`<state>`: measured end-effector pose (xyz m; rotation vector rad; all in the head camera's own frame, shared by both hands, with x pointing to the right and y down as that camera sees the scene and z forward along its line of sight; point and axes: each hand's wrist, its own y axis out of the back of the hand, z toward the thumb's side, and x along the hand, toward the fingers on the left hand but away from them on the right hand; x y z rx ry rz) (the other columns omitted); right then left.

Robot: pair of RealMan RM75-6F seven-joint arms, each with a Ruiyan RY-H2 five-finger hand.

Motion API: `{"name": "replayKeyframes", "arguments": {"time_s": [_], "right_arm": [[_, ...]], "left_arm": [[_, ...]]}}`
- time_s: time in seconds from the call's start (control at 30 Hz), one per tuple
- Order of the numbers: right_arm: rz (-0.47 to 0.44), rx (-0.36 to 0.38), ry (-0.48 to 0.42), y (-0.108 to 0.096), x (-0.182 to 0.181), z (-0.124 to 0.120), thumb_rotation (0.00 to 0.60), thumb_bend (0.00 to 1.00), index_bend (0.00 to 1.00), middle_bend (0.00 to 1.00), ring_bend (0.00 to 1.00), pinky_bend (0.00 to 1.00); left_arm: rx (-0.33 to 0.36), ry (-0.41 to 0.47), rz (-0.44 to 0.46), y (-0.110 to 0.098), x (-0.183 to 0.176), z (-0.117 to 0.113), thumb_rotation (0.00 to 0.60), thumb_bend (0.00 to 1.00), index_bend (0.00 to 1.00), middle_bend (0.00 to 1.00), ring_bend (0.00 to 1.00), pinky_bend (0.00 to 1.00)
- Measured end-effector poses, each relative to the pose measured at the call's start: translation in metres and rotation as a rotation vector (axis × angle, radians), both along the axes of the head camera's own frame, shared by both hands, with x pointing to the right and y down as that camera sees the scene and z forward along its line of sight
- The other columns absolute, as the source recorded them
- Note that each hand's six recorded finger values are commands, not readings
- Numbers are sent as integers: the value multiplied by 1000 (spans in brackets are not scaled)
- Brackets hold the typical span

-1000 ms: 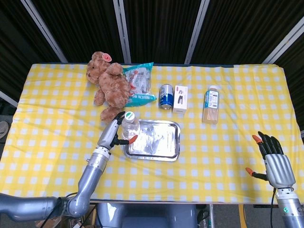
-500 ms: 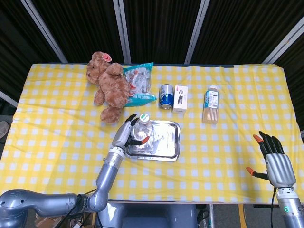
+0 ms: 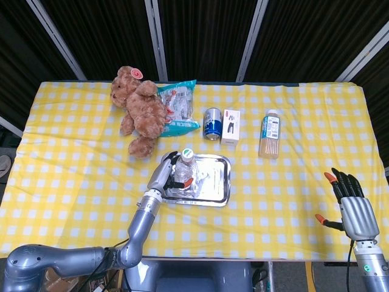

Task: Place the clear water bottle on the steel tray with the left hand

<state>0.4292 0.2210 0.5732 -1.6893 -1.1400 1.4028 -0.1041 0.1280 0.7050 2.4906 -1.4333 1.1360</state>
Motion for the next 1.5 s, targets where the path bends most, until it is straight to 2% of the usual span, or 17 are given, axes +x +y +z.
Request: {"name": "replayKeyframes", "arguments": {"time_s": [0.13, 0.23, 0.37, 0.5, 0.6, 0.77, 1.03, 1.37, 1.5], "right_arm": [[1, -5, 1, 0, 1, 1, 600, 50, 97, 0, 0, 0], [0, -6, -1, 1, 0, 1, 600, 50, 97, 0, 0, 0], [2, -6, -3, 1, 0, 1, 600, 49, 97, 0, 0, 0], [5, -7, -5, 1, 1, 1, 600, 49, 97, 0, 0, 0], [5, -15, -1, 1, 1, 1, 600, 49, 97, 0, 0, 0], [9, -17, -3, 1, 1, 1, 600, 49, 97, 0, 0, 0], [11, -18, -5, 1, 1, 0, 600, 49, 97, 0, 0, 0], [12, -24, 0, 2, 0, 2, 600, 50, 97, 0, 0, 0], [13, -25, 1, 2, -1, 2, 600, 49, 97, 0, 0, 0]], "left_arm": [[-1, 2, 6, 2, 2, 3, 600, 437, 523, 478, 47, 52], [-3, 5, 11, 2, 3, 4, 600, 387, 487, 424, 42, 52], [-11, -2, 36, 5, 3, 6, 600, 279, 352, 281, 3, 41], [-21, -12, 81, 8, 3, 8, 600, 175, 277, 171, 0, 9], [-28, -19, 126, 12, 4, 7, 600, 145, 238, 114, 0, 0], [-29, 1, 163, 14, 3, 0, 600, 119, 188, 75, 0, 0], [-11, 19, 164, 11, -10, -11, 600, 107, 135, 35, 0, 0], [21, -8, 149, 6, -56, -29, 600, 102, 60, 0, 0, 0], [37, -31, 138, 5, -82, -41, 600, 102, 73, 5, 0, 0]]}}
